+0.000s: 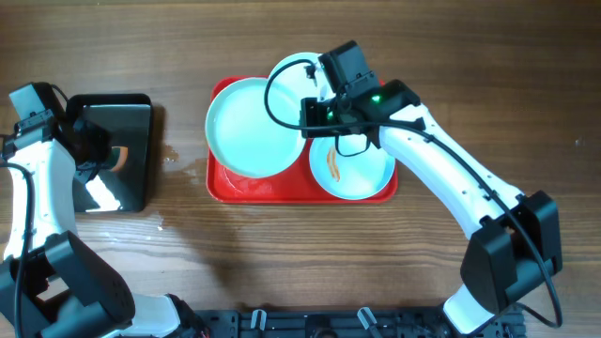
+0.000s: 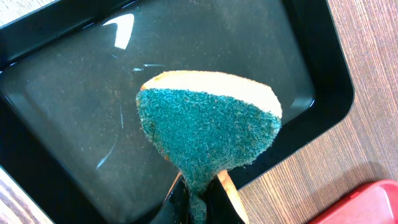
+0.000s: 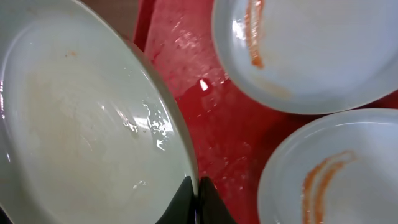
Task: Clean dirty plates on tray and stack at the side
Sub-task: 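Carry the plate right and set it on the table beside the tray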
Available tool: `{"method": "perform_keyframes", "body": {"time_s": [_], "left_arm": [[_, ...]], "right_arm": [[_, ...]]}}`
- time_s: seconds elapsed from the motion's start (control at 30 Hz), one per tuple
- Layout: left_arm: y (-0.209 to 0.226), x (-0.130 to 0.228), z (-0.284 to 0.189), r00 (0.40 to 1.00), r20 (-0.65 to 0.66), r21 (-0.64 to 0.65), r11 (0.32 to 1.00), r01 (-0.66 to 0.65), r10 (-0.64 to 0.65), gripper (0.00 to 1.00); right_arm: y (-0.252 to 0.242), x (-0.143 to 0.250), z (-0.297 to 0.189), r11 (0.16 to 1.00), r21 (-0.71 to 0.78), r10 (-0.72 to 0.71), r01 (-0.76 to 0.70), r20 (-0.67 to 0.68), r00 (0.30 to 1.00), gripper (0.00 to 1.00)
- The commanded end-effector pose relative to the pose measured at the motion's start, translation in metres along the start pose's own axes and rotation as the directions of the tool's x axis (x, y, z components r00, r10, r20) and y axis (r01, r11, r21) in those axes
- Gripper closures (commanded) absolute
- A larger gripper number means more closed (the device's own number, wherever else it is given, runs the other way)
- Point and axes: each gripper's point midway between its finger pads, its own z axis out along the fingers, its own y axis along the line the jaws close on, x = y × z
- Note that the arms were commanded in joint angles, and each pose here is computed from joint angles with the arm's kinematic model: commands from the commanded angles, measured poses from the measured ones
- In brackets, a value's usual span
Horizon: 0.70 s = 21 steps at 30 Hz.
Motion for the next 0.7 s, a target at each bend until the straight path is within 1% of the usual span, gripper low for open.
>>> {"method": "perform_keyframes", "body": {"time_s": [0.0, 0.07, 0.17, 0.27, 0.43, 0.47, 0.5, 0.67], "left_arm": [[0.002, -0.004, 0.002, 1.000, 0.006, -0.013, 1.000, 0.001, -0.001, 0.96], [0.002, -0.003, 0.002, 1.000, 0.004, -0.015, 1.000, 0.001, -0.001, 0.96], [0.002, -0.003, 0.002, 1.000, 0.003, -0.016, 1.000, -0.002, 0.002, 0.96], [0.003, -0.003, 0.002, 1.000, 0.006, -0.019, 1.000, -0.002, 0.002, 0.96], [0.004, -0.004, 0.002, 1.000, 0.011, -0.024, 1.000, -0.001, 0.001, 0.96], [0.004, -0.004, 0.002, 1.000, 0.011, -0.024, 1.000, -0.001, 0.001, 0.96], [0.004, -0.004, 0.002, 1.000, 0.011, -0.024, 1.000, -0.001, 0.001, 0.96], [0.003, -0.005, 0.002, 1.000, 0.015, -0.020, 1.000, -0.001, 0.001, 0.96]], "right_arm": [[0.013, 0.001, -0.006, 0.997, -0.069, 0.036, -0.037, -0.005, 0.999, 0.96], [0.000, -0.009, -0.007, 0.994, -0.020, 0.106, -0.105, 0.036, 0.994, 0.96], [-0.041, -0.033, -0.018, 0.969, 0.068, 0.229, -0.240, 0.138, 0.964, 0.96], [-0.083, -0.050, -0.034, 0.942, 0.090, 0.300, -0.322, 0.194, 0.934, 0.96], [-0.179, -0.062, -0.077, 0.850, 0.128, 0.462, -0.511, 0.286, 0.840, 0.96], [-0.195, -0.061, -0.085, 0.829, 0.139, 0.485, -0.542, 0.303, 0.820, 0.96], [-0.221, -0.059, -0.098, 0.793, 0.152, 0.521, -0.590, 0.332, 0.786, 0.96], [-0.301, -0.044, -0.145, 0.657, 0.174, 0.617, -0.733, 0.435, 0.656, 0.96]]}}
